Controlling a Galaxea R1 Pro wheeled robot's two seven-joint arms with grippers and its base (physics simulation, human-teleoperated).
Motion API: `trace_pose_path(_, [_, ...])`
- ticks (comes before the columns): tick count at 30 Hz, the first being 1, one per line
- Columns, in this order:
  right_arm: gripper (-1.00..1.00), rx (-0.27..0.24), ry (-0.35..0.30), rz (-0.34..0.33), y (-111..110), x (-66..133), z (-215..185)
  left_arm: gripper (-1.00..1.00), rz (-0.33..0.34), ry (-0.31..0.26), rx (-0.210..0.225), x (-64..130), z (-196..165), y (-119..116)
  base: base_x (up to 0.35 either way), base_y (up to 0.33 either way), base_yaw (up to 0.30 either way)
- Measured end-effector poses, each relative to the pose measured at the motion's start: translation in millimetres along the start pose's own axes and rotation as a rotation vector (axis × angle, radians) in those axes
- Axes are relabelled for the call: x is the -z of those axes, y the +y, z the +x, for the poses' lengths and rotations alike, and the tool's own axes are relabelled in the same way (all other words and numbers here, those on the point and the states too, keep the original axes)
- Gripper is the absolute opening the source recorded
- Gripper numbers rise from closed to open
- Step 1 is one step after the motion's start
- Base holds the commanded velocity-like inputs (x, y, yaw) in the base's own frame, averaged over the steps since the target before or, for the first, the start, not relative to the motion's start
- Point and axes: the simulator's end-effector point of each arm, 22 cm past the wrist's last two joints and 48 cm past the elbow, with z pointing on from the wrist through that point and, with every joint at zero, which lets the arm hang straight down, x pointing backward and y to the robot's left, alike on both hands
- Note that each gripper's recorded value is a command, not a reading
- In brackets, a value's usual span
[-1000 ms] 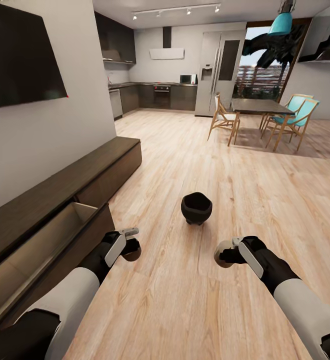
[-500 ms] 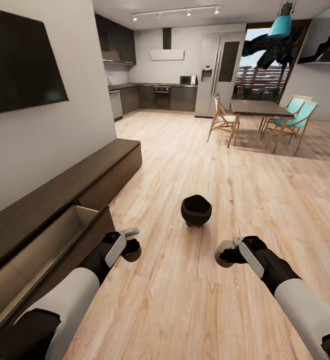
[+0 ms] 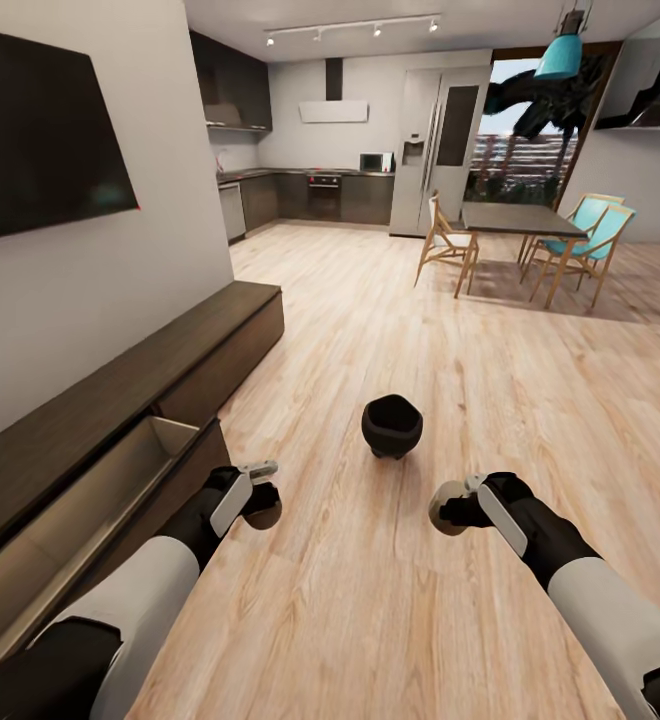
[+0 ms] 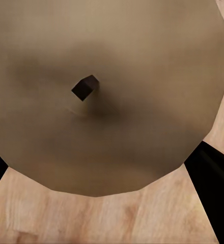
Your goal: Place each of the two pumpkins and all three candles from the living room inside a cabinet in the living room (use any cabinet), then make sure every cabinet is closed, and position the cauldron so it is next to a table in the living room.
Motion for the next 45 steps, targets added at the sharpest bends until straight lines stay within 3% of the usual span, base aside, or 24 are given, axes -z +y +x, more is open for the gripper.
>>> trace_pose_path(22, [-1.0, -0.009, -0.013, 0.007, -4, 33.6, -18, -1.0, -0.005, 0.013, 0.0, 35.7, -17, -3, 0.0, 0.0, 0.046])
trace_pose_path(34, [-1.0, -0.02, -0.033, 0.021, -10, 33.1, -17, -1.0, -0.067, -0.067, 0.078, 18.1, -1, 22, 0.0, 0.0, 0.2])
trace_pose_path(45, [-1.0, -0.011, -0.045, 0.02, -8, 38.9, -21, -1.0, -0.077, -0.061, 0.091, 17.7, 9, 25, 0.0, 0.0, 0.207])
